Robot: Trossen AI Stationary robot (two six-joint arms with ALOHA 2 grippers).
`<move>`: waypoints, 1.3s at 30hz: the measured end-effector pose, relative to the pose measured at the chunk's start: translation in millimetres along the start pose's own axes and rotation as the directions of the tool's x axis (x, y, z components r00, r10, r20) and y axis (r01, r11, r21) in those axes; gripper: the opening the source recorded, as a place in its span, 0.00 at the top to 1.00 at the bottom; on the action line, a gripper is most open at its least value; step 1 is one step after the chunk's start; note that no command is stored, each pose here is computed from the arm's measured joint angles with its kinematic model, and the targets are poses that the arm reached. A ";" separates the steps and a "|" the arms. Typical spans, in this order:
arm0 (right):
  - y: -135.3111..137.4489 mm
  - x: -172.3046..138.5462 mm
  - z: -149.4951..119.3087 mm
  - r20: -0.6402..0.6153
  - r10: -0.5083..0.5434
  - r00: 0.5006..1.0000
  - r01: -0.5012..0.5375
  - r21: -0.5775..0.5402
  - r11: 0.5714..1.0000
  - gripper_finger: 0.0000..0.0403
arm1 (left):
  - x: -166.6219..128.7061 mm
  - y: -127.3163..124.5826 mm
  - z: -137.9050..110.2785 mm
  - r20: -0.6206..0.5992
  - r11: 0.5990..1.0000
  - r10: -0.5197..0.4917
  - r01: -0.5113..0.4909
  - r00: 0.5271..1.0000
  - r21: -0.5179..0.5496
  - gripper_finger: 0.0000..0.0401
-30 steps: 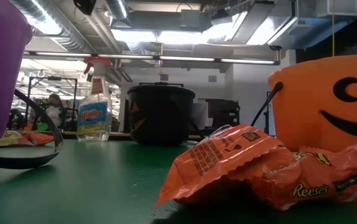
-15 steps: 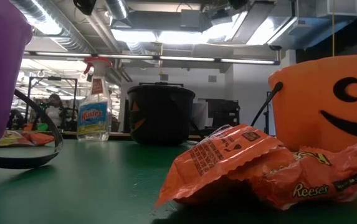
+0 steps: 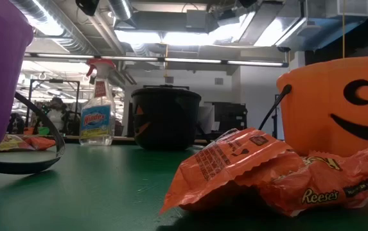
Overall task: Sort candy
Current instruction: Put the orange candy into the orange bucket
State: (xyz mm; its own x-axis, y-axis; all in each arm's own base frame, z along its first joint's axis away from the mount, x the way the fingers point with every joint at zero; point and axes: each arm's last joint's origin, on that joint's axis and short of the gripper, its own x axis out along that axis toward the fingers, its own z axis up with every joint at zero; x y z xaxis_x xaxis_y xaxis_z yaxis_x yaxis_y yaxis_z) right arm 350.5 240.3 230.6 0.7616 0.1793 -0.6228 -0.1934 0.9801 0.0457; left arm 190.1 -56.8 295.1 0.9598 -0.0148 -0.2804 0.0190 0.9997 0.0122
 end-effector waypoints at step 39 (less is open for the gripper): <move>-2.5 42.1 -54.3 -0.295 -0.091 0.951 -0.028 -0.375 0.927 0.41 | -0.1 -0.4 -0.5 -0.006 1.000 -0.004 0.004 1.000 -0.024 0.68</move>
State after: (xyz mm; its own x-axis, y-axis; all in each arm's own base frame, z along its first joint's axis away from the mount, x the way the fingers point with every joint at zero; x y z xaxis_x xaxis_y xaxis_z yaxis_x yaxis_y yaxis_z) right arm 349.5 240.8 161.8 0.5591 0.0563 -0.8272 -0.4322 0.8712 -0.2328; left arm 189.8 -57.1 294.7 0.9579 -0.0191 -0.2864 0.0164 0.9998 -0.0116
